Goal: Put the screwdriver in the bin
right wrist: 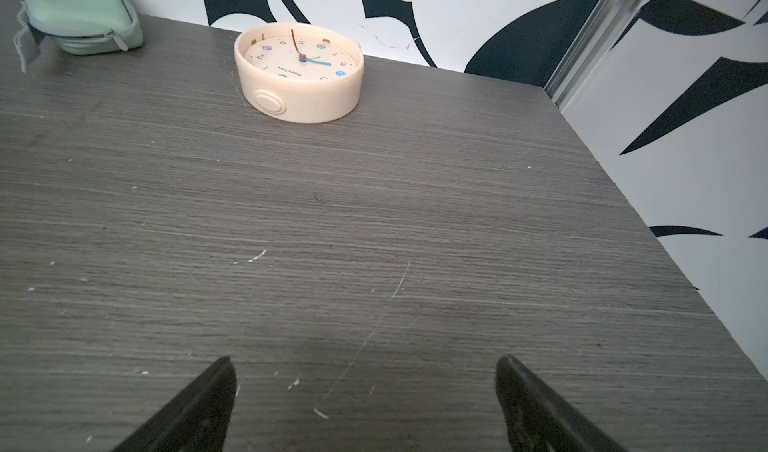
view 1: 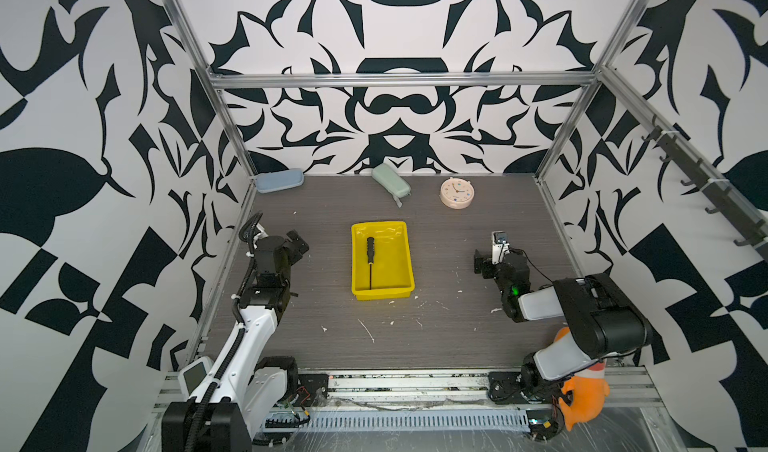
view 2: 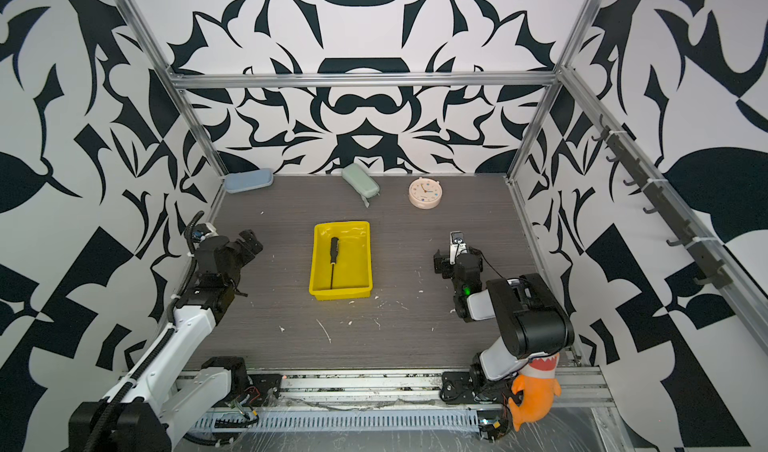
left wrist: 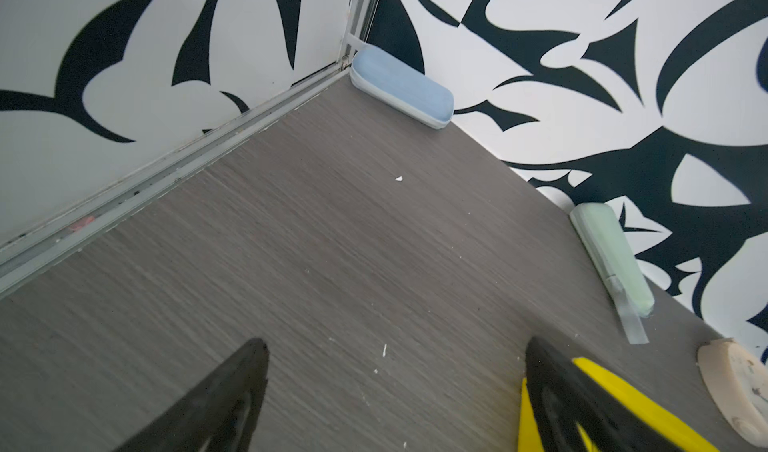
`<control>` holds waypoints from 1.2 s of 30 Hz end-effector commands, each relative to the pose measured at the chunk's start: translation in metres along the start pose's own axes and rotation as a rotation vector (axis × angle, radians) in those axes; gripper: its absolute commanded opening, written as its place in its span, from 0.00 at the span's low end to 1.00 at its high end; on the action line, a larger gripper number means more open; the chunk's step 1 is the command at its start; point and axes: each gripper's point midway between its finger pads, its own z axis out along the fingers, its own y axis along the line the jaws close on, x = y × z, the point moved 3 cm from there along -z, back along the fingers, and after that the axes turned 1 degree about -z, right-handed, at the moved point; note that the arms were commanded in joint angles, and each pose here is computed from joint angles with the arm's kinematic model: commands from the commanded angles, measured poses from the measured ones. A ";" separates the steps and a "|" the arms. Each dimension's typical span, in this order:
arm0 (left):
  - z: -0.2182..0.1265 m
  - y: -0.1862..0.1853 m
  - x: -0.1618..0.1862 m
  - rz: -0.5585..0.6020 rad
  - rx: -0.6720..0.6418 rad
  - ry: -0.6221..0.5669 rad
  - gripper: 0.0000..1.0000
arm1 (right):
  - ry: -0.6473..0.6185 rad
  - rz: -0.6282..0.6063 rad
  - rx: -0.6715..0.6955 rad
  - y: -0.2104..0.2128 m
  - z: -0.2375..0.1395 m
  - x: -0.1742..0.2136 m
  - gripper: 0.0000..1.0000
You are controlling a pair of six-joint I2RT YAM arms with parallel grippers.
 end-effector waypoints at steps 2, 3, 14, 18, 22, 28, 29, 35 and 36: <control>-0.005 0.004 -0.013 0.056 -0.003 -0.114 0.99 | -0.064 0.008 0.004 -0.001 -0.001 -0.018 1.00; -0.005 0.006 -0.013 0.075 -0.010 -0.132 0.99 | -0.065 0.009 0.003 -0.001 -0.001 -0.018 1.00; 0.016 -0.005 0.004 0.378 0.084 -0.172 0.99 | -0.063 0.008 0.005 -0.001 0.000 -0.017 0.99; 0.026 -0.017 0.018 0.486 0.181 -0.176 0.99 | -0.063 0.007 0.003 -0.001 0.000 -0.017 1.00; 0.037 -0.010 0.019 0.501 0.141 -0.227 0.99 | -0.055 -0.001 -0.003 0.000 0.002 -0.018 0.99; 0.045 0.012 0.036 0.436 0.071 -0.242 0.99 | -0.047 0.000 -0.006 0.001 0.003 -0.018 0.99; 0.044 0.013 0.038 0.437 0.077 -0.259 0.99 | -0.047 0.000 -0.008 0.001 0.003 -0.018 0.99; 0.059 0.023 0.046 0.421 0.037 -0.292 0.99 | -0.046 0.000 -0.009 0.001 0.003 -0.018 0.99; 0.062 0.024 0.050 0.425 0.035 -0.281 0.99 | -0.046 0.000 -0.009 0.001 0.003 -0.018 0.99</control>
